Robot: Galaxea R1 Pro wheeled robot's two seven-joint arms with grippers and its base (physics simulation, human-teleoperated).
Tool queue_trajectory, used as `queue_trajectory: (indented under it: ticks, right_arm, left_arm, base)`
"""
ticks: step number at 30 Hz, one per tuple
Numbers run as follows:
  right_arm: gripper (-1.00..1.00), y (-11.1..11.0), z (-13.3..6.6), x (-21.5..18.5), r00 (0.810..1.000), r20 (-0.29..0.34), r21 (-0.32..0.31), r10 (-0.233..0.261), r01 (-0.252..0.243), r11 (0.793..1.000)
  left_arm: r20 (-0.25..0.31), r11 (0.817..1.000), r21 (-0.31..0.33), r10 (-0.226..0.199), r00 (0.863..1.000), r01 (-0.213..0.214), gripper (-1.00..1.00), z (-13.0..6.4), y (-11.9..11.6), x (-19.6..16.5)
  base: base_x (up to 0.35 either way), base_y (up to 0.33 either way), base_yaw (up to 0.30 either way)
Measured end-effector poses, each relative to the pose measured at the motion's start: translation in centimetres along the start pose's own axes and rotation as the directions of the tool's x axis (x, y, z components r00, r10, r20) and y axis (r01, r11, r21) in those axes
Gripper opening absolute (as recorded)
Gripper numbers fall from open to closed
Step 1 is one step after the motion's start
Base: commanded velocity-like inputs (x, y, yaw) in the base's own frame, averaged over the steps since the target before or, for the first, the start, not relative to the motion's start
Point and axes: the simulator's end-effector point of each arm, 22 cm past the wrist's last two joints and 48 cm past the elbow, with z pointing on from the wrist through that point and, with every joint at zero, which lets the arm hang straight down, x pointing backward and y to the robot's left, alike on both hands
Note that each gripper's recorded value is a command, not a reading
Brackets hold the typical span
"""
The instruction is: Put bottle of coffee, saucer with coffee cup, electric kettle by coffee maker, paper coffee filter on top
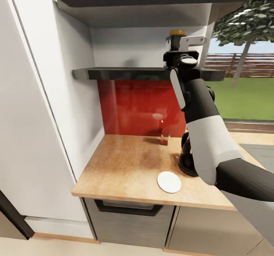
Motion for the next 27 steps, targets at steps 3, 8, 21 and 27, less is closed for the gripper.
queue_trajectory:
  ticks: [3,8,21,27]
  right_arm:
    - [1.00,0.00,-0.02,-0.02,1.000,0.000,0.000,0.000,0.000,1.000]
    - [1.00,0.00,0.04,0.05,1.000,0.000,0.001,-0.001,0.001,1.000]
    - [1.00,-0.02,0.03,0.11,1.000,-0.001,0.001,-0.001,0.001,1.000]
    - [1.00,-0.08,0.02,0.04,1.000,0.000,0.002,0.000,0.000,1.000]
  left_arm:
    - [0.000,1.000,-0.001,0.000,1.000,0.000,1.00,0.01,0.08,0.02]
    - [0.001,1.000,-0.001,0.000,1.000,0.000,1.00,0.01,0.11,-0.02]
    - [-0.001,1.000,-0.001,0.001,1.000,-0.001,1.00,0.01,0.12,0.04]
    - [0.000,1.000,-0.001,0.002,1.000,-0.002,1.00,0.01,0.07,0.04]
  base:
    - [0.293,0.000,0.000]
    - [0.156,0.000,0.000]
    - [0.105,0.000,0.000]
    - [0.022,0.000,0.000]
